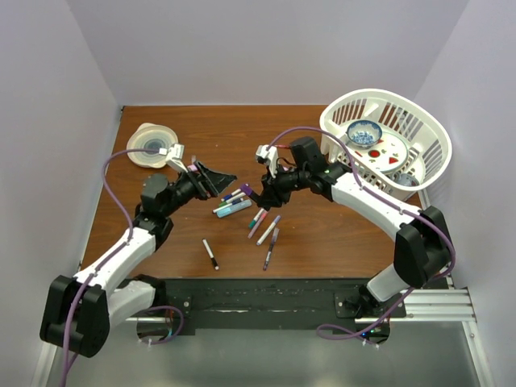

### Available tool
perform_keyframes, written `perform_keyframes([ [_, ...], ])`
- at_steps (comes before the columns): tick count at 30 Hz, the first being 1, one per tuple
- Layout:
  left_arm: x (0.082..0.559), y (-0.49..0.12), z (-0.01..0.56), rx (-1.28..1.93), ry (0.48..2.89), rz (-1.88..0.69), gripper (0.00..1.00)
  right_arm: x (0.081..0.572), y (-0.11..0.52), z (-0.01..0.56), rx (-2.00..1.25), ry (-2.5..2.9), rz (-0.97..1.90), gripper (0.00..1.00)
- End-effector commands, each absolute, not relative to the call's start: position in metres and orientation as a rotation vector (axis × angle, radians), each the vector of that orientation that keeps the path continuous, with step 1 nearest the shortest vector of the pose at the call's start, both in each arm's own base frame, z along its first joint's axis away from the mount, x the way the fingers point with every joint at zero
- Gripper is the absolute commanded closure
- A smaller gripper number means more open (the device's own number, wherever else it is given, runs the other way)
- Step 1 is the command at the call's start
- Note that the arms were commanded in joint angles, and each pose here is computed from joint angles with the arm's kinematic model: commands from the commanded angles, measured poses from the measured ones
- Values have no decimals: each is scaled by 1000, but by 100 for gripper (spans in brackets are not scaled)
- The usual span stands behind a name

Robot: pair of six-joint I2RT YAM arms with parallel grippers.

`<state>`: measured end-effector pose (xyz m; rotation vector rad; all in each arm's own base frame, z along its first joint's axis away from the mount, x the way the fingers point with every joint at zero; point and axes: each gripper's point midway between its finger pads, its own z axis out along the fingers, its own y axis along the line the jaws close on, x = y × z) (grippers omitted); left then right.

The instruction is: Open the pen caps

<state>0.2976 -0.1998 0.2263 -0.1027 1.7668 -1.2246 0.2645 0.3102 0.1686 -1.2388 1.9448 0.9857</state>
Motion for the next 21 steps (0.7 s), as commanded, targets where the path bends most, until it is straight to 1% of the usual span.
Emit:
perform_keyframes([
  [1,306,-206,249,-70,1682,-1244,0,269,309,188,-1215,1870,1013,100],
  [7,312,-218,247,-72,1680,-1269,0,272,308,182,-1203,1889,1016,100],
  [13,326,-239,230,-105,1756,-1242,0,273,308,178,-1201,1893,1023,100],
  [18,324,-258,216,-132,1817,-1220,0,277,309,177,-1170,1898,1010,100],
  [19,326,-258,213,-153,1821,-1197,2,277,309,175,-1159,1908,1015,100],
  [20,324,-262,209,-156,1837,-1190,8,279,309,174,-1149,1909,1009,100],
  [21,325,-262,206,-169,1846,-1179,12,279,309,174,-1145,1912,1009,100],
])
